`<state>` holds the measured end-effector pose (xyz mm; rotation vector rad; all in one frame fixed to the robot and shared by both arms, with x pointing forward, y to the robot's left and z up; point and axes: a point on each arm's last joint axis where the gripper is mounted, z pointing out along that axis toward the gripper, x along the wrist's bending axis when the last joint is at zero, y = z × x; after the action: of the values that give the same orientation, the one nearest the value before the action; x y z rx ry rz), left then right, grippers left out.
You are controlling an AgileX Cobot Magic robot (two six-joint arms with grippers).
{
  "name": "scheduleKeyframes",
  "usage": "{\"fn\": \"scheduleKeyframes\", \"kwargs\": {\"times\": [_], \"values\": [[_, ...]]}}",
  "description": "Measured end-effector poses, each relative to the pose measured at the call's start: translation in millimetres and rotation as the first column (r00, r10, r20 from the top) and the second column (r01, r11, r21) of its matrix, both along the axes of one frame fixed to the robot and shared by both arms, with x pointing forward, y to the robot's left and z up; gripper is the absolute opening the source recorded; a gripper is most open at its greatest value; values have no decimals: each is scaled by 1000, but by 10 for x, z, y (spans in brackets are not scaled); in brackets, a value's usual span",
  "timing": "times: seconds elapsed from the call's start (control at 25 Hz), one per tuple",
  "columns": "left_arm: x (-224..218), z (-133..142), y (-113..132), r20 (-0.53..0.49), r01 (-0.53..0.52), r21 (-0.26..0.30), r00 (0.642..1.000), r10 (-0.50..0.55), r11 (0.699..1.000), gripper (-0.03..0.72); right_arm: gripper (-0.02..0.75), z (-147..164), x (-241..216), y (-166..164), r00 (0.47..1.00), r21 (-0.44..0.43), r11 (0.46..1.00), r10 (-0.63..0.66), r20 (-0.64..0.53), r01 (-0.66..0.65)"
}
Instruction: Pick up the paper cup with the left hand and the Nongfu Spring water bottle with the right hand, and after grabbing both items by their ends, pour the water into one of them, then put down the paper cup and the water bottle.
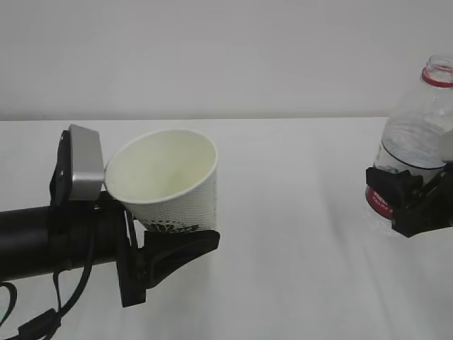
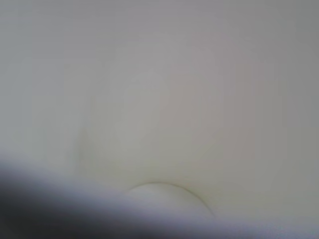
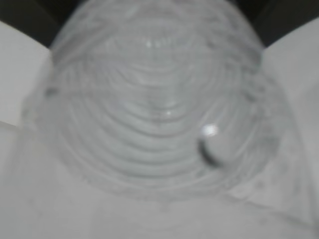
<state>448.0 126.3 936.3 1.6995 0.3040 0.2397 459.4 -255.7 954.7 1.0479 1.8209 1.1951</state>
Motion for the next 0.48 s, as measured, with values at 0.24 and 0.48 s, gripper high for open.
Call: {"fn": "scheduleKeyframes", "kwargs": {"times": [0.24,0.48], "values": [[-43,11,-149,-18,50,-3,999,-50,999,541,477,3,-3,9,1000,-3,1000,13,5,-13],[-118,-53,-238,-41,80,57,996,-77,995,540,477,1,-13,29,999,9,999,34,-3,-34]]}}
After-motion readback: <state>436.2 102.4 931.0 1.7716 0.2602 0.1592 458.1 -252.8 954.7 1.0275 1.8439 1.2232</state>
